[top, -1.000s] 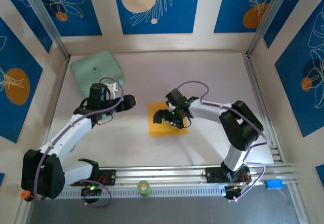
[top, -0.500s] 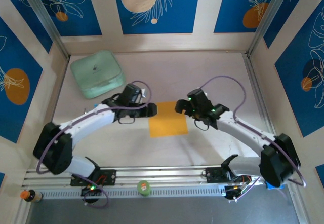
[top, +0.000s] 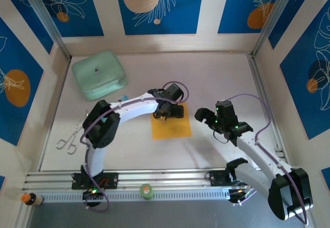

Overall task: Fold a paper plane with a square sheet of paper (pick it up from the middle)
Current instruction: First fold the square sheet of paper in half at the center of the table.

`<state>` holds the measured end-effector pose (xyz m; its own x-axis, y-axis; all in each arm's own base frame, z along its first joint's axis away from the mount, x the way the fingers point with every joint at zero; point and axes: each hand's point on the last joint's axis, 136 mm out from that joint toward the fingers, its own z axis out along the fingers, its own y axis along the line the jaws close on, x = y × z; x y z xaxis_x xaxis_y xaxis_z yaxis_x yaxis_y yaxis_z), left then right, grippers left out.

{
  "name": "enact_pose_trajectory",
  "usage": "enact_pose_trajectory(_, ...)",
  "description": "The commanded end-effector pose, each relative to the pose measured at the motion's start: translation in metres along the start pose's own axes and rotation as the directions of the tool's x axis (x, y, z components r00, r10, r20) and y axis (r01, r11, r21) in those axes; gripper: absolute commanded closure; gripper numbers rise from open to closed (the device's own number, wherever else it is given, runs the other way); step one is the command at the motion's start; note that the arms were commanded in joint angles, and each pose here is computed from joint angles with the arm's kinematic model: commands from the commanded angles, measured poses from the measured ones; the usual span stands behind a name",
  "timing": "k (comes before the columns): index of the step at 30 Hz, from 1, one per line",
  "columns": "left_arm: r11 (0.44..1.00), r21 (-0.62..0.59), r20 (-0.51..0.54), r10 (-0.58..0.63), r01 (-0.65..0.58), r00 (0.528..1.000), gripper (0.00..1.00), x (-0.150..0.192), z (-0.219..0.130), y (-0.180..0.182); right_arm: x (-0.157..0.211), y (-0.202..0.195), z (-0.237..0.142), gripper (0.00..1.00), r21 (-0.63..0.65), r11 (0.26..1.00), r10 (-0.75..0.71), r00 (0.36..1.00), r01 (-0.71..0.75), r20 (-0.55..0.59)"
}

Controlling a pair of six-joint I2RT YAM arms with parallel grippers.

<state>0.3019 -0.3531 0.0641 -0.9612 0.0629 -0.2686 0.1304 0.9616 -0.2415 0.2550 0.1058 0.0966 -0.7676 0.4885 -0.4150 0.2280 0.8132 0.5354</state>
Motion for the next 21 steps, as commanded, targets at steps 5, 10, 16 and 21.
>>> enact_pose_trajectory(5, 0.99, -0.142, -0.083, -0.016, 0.005, 0.996, 0.11, 0.012, 0.017, 0.015, 0.01, 0.016, 0.003, 0.06, -0.071, 0.996, -0.054, 0.993, 0.047, -0.104)
enact_pose_trajectory(10, 0.986, -0.168, -0.094, -0.031, 0.015, 0.995, 0.09, 0.016, 0.025, 0.015, 0.014, 0.019, 0.009, 0.06, -0.069, 0.997, -0.047, 0.987, 0.037, -0.151)
enact_pose_trajectory(16, 0.973, -0.232, -0.105, -0.04, 0.015, 0.994, 0.09, 0.021, 0.031, 0.024, 0.016, 0.021, 0.013, 0.06, -0.068, 0.997, -0.041, 0.983, 0.03, -0.177)
enact_pose_trajectory(21, 0.97, -0.244, -0.131, -0.045, 0.012, 0.99, 0.09, 0.029, 0.042, 0.029, 0.018, 0.021, 0.016, 0.06, -0.066, 0.997, -0.042, 0.98, 0.029, -0.195)
